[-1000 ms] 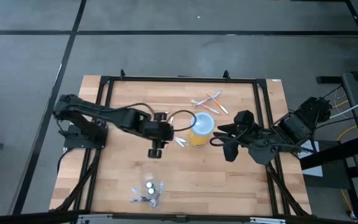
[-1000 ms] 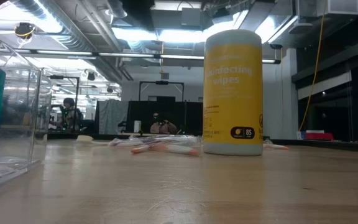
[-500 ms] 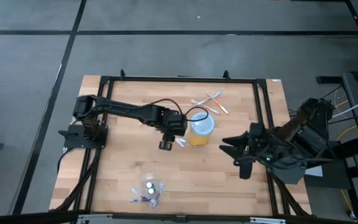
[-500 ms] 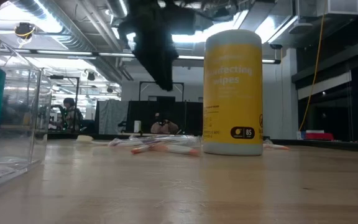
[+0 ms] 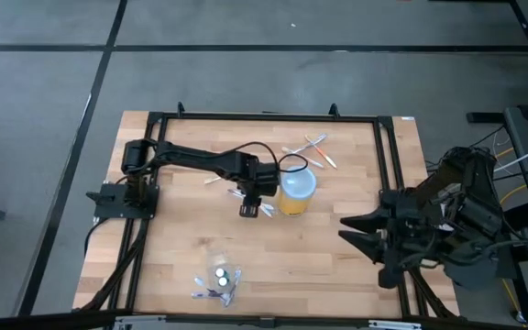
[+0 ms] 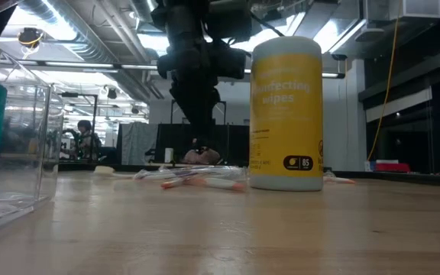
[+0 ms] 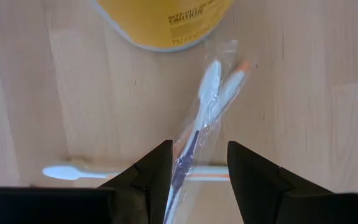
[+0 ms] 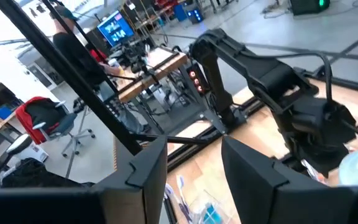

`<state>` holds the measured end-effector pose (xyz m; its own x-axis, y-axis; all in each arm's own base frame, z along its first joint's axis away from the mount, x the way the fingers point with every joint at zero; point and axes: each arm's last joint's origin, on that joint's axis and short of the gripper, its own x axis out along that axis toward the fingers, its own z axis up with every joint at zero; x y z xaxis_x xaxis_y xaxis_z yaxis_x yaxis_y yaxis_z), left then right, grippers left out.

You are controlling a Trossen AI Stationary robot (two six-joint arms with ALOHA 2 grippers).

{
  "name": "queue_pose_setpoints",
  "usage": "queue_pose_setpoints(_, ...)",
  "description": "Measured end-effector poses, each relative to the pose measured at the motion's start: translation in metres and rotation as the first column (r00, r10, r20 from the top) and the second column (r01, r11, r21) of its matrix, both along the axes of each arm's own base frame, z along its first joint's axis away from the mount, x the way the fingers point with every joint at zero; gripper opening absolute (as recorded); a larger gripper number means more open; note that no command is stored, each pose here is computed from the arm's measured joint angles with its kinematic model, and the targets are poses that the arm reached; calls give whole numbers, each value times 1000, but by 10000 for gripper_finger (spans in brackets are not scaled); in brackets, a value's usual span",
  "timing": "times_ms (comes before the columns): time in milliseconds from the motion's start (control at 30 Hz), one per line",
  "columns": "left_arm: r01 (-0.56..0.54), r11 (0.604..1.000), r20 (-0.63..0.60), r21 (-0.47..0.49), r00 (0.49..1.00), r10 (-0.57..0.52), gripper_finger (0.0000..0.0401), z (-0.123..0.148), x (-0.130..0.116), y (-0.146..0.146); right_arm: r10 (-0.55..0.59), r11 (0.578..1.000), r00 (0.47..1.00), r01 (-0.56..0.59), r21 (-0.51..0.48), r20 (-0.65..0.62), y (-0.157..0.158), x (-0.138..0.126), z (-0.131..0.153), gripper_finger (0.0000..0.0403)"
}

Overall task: Pick & Place toothbrushing station
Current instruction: Put the bottom violet toothbrush into the right side of the transparent organizer

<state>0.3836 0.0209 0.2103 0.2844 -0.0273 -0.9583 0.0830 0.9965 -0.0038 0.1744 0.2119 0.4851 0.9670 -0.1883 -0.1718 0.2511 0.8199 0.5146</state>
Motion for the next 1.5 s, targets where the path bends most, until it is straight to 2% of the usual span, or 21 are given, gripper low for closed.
queue_pose_setpoints(167,-25,999,15,-38,1000,26,148,0,2,-3,1,1000,1000,-1,-2,9,2,-3,1,155)
queue_pose_setpoints(267,-54,998,17,-26,998,54,148,2,1,-7,5,1000,1000,-5,-3,9,3,-4,1,155)
queue_pose_setpoints(500,-115,993,90,-3,989,115,148,28,-7,-17,18,1000,1000,-18,-23,1,4,-4,1,155)
queue_pose_setpoints(567,-197,980,96,-26,975,198,148,34,-10,-19,24,999,1000,-24,-22,-1,4,-4,1,155)
queue_pose_setpoints(633,-338,938,82,-74,936,344,148,34,-11,-19,27,999,1000,-27,-24,-2,4,-4,0,155)
queue_pose_setpoints(700,-486,865,47,-126,868,494,148,33,-12,-19,27,999,1000,-27,-24,-2,4,-4,0,155)
queue_pose_setpoints(767,-619,765,15,-179,775,631,148,33,-12,-19,27,999,1000,-27,-27,-3,4,-4,0,155)
queue_pose_setpoints(900,-831,504,-69,-233,531,844,148,32,-15,-14,31,999,1000,-31,-28,-4,4,-4,0,155)
queue_pose_setpoints(967,-887,397,-84,-235,426,901,148,32,-16,-9,39,999,999,-39,-26,-7,4,-4,0,155)
queue_pose_setpoints(1133,-944,175,-191,-279,233,953,148,31,-17,1,61,998,998,-61,-21,-6,5,-4,1,155)
queue_pose_setpoints(1167,-950,139,-214,-279,203,956,148,30,-18,2,72,997,997,-72,-21,-6,6,-4,2,155)
queue_pose_setpoints(1300,-971,40,-270,-234,105,957,148,14,-25,5,101,994,995,-101,-42,4,9,-5,5,155)
queue_pose_setpoints(1433,-978,-108,-316,-181,-47,948,148,-6,-34,4,127,989,992,-126,-75,10,14,-7,6,155)
queue_pose_setpoints(1500,-969,-169,-328,-183,-102,939,148,-15,-35,4,135,988,991,-134,-83,12,15,-9,7,155)
